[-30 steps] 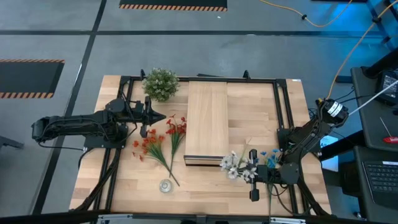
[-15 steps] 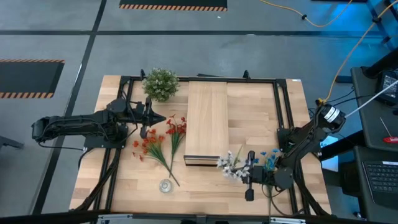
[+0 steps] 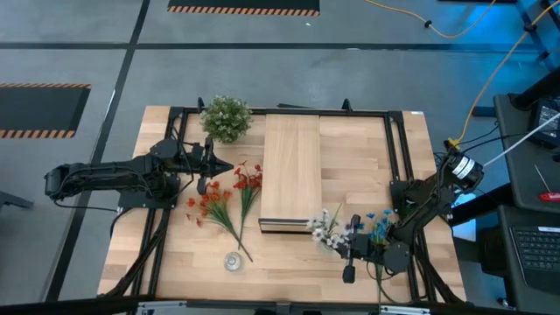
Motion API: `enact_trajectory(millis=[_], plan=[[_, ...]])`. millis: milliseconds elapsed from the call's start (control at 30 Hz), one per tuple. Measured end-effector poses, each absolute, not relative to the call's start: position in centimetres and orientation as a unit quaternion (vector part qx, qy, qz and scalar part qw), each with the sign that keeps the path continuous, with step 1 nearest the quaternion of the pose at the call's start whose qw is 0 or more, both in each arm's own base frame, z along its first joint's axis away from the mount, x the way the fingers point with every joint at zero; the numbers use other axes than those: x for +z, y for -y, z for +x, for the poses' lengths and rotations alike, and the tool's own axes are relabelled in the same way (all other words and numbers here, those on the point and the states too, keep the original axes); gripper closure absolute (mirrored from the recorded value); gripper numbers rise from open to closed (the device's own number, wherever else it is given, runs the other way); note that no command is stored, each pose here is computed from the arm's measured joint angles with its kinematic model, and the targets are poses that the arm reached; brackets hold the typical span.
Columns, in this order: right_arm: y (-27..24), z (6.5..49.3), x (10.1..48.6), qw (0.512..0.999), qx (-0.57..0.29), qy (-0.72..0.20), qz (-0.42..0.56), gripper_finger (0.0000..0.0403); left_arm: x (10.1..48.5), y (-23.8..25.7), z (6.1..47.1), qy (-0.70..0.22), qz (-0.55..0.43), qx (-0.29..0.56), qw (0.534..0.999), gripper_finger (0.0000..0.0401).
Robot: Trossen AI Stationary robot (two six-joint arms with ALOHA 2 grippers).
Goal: Pick and place flowers into a vace then onto a shelf
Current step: Put the white flowers into the right transparent flower vase
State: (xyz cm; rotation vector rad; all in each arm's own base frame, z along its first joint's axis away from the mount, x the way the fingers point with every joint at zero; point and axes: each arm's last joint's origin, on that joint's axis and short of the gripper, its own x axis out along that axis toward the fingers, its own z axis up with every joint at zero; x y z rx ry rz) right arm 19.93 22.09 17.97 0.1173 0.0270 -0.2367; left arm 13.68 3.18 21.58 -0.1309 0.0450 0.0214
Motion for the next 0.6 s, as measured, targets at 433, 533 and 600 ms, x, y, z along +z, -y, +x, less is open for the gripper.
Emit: enact_trajectory(millis=[433,533,600], plan=[[-22.6,19.5,16.0,0.983,-0.171,-0.013,0.071,0.04,21.6,-3.2,13.7,-0.022,-0.065,0.011,0.998,0.0397],[-22.6,19.6,15.9,0.982,-0.172,-0.013,0.072,0.04,21.6,-3.2,13.7,-0.022,-0.066,0.011,0.998,0.0397],[-22.6,19.5,15.9,0.982,-0.171,-0.013,0.072,0.04,21.6,-3.2,13.7,-0.022,-0.065,0.011,0.998,0.0397]])
